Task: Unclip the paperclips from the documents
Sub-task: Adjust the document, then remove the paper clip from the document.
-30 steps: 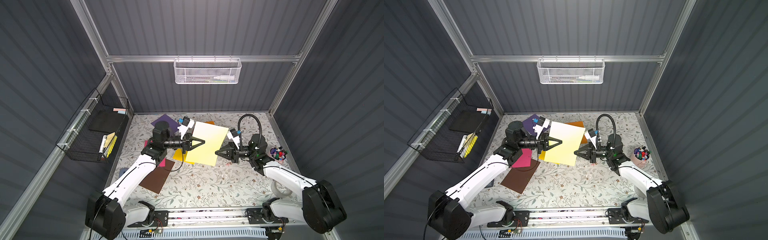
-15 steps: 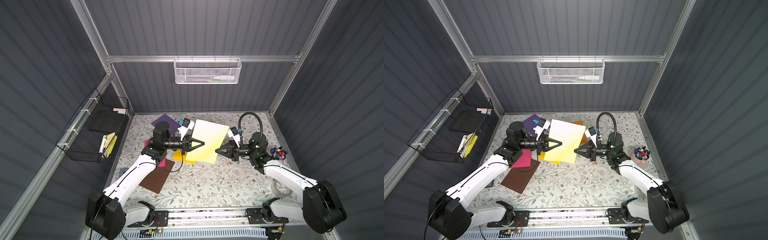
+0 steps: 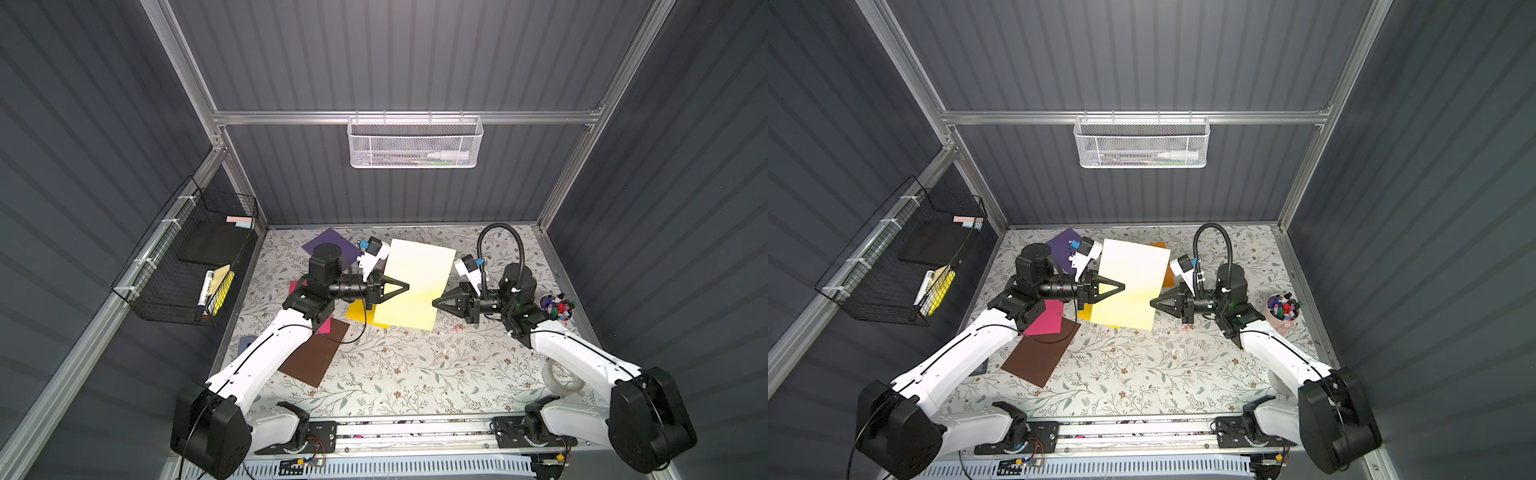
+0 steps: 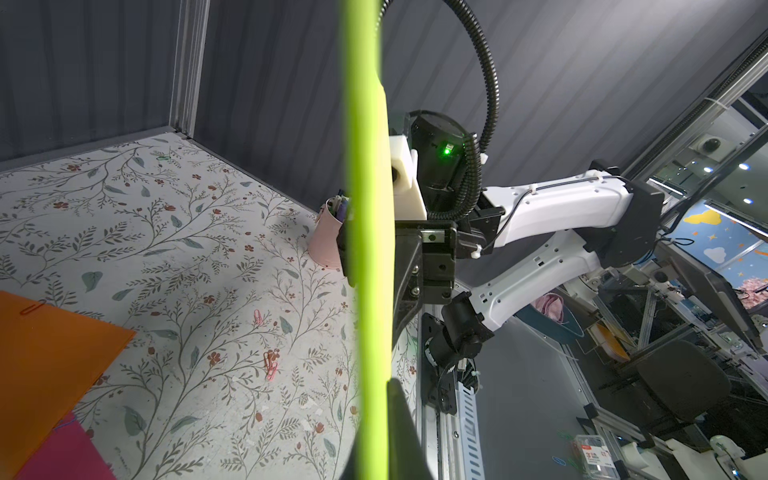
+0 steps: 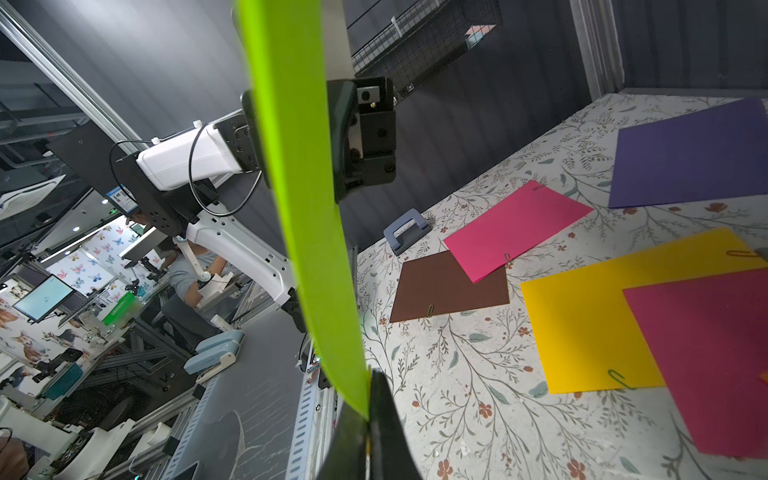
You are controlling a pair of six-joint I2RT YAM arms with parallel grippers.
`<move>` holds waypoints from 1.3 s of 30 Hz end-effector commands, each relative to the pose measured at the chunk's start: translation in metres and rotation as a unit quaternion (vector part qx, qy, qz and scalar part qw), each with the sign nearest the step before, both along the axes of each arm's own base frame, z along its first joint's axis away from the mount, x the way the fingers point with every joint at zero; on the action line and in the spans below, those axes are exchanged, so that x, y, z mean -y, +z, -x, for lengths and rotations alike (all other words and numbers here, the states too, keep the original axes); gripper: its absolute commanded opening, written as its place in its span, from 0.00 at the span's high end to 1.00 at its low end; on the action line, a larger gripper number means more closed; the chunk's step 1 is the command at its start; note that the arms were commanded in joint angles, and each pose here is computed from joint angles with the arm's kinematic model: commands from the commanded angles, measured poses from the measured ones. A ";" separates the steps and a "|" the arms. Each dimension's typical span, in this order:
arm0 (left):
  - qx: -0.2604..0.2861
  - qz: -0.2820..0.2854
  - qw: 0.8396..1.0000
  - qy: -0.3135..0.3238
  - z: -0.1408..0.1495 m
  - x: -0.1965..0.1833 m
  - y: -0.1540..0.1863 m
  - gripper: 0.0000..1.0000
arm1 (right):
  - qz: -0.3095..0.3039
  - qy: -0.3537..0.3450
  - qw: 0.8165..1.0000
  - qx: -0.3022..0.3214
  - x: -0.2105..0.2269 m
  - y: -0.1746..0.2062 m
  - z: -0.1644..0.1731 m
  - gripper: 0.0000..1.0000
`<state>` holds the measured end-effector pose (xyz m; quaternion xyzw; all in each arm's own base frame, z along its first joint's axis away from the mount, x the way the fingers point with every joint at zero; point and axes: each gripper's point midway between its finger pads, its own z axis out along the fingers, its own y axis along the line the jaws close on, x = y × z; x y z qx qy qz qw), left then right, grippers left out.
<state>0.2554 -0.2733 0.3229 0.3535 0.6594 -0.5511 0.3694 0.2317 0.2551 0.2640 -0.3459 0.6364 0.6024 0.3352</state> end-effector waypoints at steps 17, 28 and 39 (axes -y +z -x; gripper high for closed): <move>0.035 -0.001 0.999 0.011 -0.007 -0.004 0.016 1.00 | 0.021 -0.017 0.999 -0.028 0.018 -0.011 -0.008 0.92; 0.035 -0.009 0.999 0.036 -0.019 -0.004 0.013 1.00 | 0.064 -0.061 0.994 -0.060 0.026 -0.037 -0.018 0.95; -0.021 -0.051 0.941 0.334 -0.158 -0.085 -0.034 1.00 | 0.265 -0.280 0.886 -0.258 0.084 -0.174 -0.039 0.95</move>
